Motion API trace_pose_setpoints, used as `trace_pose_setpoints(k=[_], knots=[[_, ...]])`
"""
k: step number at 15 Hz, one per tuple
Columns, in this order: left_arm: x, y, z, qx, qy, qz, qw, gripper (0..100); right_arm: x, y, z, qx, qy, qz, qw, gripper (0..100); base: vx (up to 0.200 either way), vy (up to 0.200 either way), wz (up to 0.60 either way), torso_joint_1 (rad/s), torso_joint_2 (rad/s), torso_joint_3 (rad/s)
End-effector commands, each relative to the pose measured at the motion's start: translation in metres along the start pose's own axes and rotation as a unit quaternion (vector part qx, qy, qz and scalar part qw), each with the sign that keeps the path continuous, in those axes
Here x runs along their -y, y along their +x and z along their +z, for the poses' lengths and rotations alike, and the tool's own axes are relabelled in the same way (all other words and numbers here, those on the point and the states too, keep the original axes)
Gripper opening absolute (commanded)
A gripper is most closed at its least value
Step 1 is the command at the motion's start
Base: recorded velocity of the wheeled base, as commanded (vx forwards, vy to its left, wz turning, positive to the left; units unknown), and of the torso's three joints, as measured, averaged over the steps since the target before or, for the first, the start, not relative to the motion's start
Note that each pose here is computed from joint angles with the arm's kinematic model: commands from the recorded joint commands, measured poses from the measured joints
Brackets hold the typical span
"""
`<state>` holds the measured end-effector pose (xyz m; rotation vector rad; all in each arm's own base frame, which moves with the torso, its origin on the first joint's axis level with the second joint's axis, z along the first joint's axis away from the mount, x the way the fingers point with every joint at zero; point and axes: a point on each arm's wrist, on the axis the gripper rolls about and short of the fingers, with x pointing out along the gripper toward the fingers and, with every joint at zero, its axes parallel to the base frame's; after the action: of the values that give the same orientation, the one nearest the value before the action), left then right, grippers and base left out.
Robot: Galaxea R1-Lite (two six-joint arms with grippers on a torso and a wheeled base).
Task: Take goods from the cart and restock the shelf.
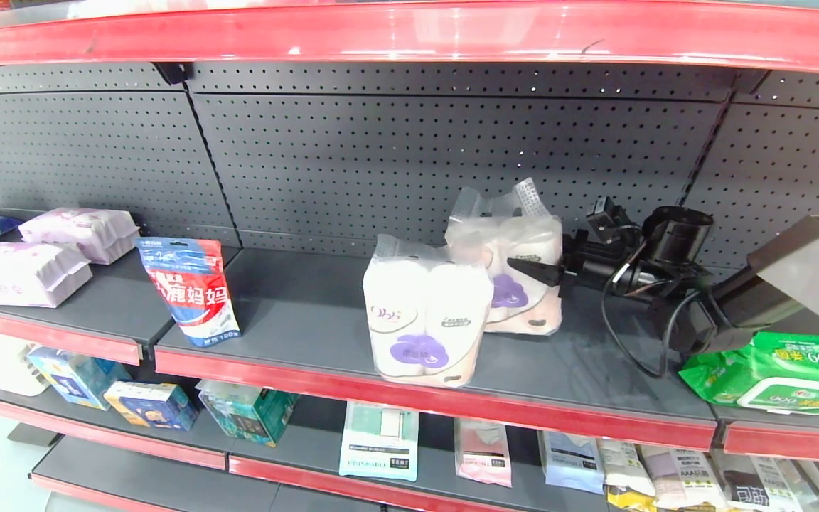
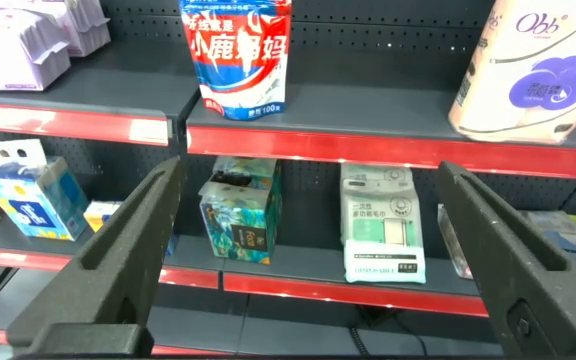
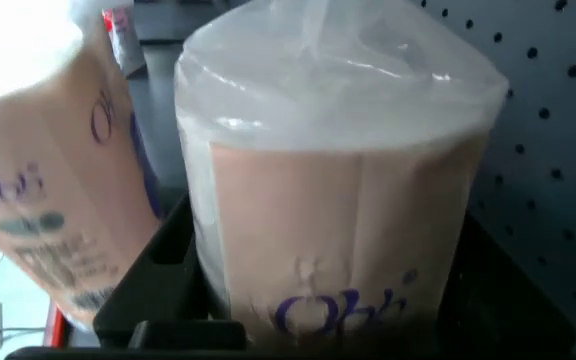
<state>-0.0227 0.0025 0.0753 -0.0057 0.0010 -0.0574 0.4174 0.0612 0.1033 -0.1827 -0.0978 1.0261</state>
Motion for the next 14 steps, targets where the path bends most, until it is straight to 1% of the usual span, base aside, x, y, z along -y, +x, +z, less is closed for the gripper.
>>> trace_pose_setpoints(k=[1, 5, 8, 10, 14], knots=[[0.000, 0.000, 0.000, 0.000, 0.000, 0.000, 1.0000, 100, 0.003, -0.007, -0.008, -0.009, -0.001, 0.000, 1.000, 0, 0.000, 0.000, 0.00, 0.000, 0.00, 0.000], [0.000, 0.000, 0.000, 0.000, 0.000, 0.000, 1.0000, 100, 0.003, -0.022, -0.019, -0.022, -0.007, 0.000, 1.000, 0, 0.000, 0.000, 0.00, 0.000, 0.00, 0.000], [0.000, 0.000, 0.000, 0.000, 0.000, 0.000, 1.0000, 100, 0.003, -0.028, -0.032, -0.034, -0.020, -0.001, 0.999, 0, 0.000, 0.000, 0.00, 0.000, 0.00, 0.000], [0.000, 0.000, 0.000, 0.000, 0.000, 0.000, 1.0000, 100, 0.004, -0.024, -0.040, -0.033, -0.023, 0.012, 0.999, 0, 0.000, 0.000, 0.00, 0.000, 0.00, 0.000], [0.000, 0.000, 0.000, 0.000, 0.000, 0.000, 1.0000, 100, 0.003, 0.001, -0.036, -0.015, -0.035, 0.035, 0.999, 0, 0.000, 0.000, 0.00, 0.000, 0.00, 0.000]])
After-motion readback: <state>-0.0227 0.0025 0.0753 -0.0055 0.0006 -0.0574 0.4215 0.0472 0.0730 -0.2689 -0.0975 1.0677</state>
